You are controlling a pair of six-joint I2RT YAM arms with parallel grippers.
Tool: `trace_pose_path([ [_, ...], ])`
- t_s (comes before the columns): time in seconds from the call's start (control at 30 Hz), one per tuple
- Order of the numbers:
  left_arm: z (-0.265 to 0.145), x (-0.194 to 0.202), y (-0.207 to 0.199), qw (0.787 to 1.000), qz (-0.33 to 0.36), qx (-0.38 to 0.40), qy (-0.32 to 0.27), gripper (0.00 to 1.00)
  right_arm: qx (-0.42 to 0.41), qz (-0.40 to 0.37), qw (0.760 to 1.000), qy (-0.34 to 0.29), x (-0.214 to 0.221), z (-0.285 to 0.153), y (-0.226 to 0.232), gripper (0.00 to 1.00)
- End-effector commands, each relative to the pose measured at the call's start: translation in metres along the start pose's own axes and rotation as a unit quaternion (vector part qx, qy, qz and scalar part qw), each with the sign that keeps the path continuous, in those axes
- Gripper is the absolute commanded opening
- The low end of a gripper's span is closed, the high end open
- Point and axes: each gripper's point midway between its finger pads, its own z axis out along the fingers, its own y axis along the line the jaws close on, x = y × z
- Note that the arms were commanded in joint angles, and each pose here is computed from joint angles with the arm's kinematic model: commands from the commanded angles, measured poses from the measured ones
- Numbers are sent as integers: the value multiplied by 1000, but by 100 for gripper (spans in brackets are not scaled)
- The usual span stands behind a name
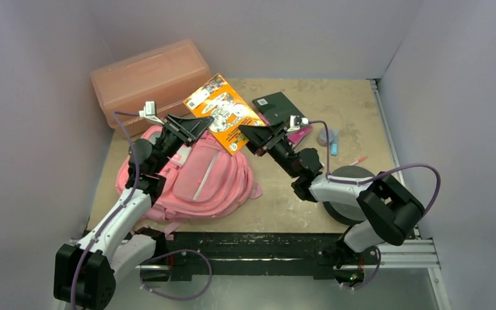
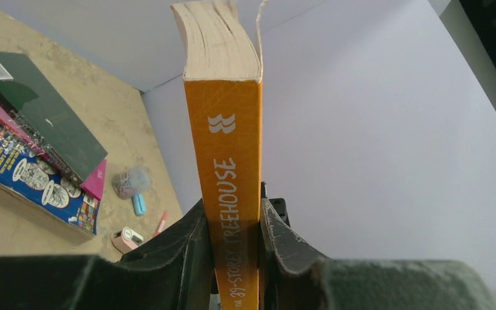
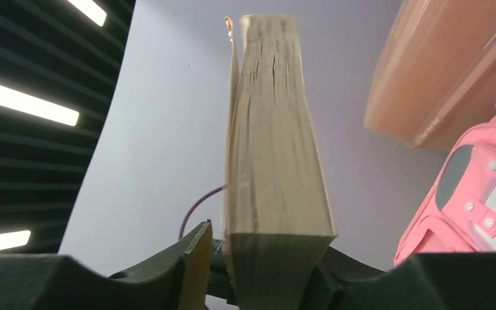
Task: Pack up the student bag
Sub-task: Pick up the book from the center of the board, then place the book in the student bag.
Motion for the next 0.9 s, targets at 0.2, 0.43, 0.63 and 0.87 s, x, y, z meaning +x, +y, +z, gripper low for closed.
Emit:
trace_pose_path([
  [0.2,-1,4,30,997,24,-29,-65,0,-79,32,996,-14,-7,-3,40,18],
  [0.43,-27,41,96,969,35,-239,58,48,14,-68,997,-45,-43,-17,15,0],
  [0.63,-93,56,136,919,118,-357,114,91,188,-227,950,-104,-104,-56,-12,0],
  [0.87,-94,106,127,849,298,-369,234,85,323,-390,853,-127,-150,-96,5,0],
])
